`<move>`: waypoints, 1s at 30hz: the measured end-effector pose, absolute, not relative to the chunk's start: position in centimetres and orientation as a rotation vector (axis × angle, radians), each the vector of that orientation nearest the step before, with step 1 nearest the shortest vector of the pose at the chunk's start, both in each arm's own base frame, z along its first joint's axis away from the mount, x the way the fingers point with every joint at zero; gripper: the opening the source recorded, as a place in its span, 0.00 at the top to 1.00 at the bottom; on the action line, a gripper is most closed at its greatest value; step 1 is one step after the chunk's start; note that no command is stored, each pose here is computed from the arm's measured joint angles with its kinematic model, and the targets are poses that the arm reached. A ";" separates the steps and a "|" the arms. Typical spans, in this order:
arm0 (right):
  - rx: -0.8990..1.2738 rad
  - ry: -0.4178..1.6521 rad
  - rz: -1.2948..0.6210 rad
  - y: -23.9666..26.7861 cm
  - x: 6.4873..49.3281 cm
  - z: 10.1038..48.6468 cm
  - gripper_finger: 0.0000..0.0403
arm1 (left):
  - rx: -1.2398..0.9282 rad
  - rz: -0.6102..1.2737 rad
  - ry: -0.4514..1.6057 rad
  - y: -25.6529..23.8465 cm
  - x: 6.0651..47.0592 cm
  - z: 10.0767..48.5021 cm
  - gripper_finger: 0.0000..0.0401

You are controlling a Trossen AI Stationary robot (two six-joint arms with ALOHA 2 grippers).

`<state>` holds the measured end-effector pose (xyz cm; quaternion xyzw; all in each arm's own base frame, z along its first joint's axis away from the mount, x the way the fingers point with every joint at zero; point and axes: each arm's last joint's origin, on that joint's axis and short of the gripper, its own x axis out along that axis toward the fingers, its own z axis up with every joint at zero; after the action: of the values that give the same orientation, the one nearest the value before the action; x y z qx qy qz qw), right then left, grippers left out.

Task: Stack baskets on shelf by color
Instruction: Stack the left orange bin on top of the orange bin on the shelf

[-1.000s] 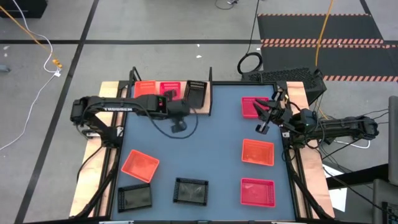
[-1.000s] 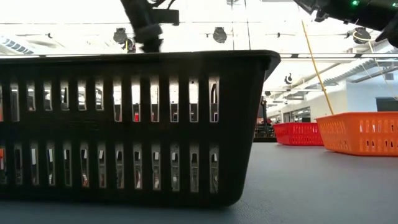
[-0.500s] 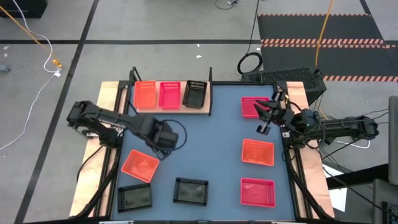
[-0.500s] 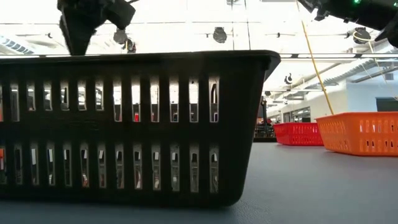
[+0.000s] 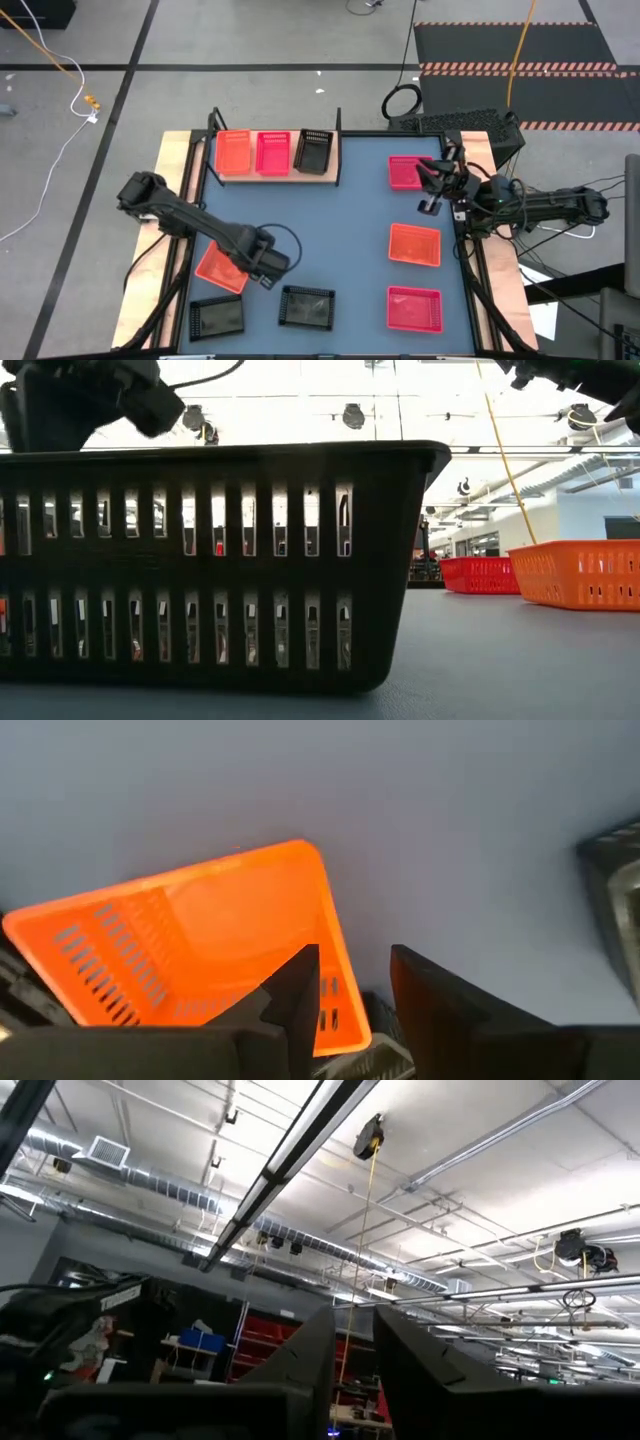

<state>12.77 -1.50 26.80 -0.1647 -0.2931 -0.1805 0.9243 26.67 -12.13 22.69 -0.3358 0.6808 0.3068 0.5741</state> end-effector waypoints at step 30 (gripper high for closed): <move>-0.374 -0.674 -0.399 -1.4 12.2 27.4 0.84 | -0.651 0.563 1.755 -12.0 28.8 20.0 0.96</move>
<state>12.20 -1.45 27.42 -0.1812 -0.3266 -0.1931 0.9073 28.78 -11.96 19.95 -0.2760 0.7443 0.2386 0.5594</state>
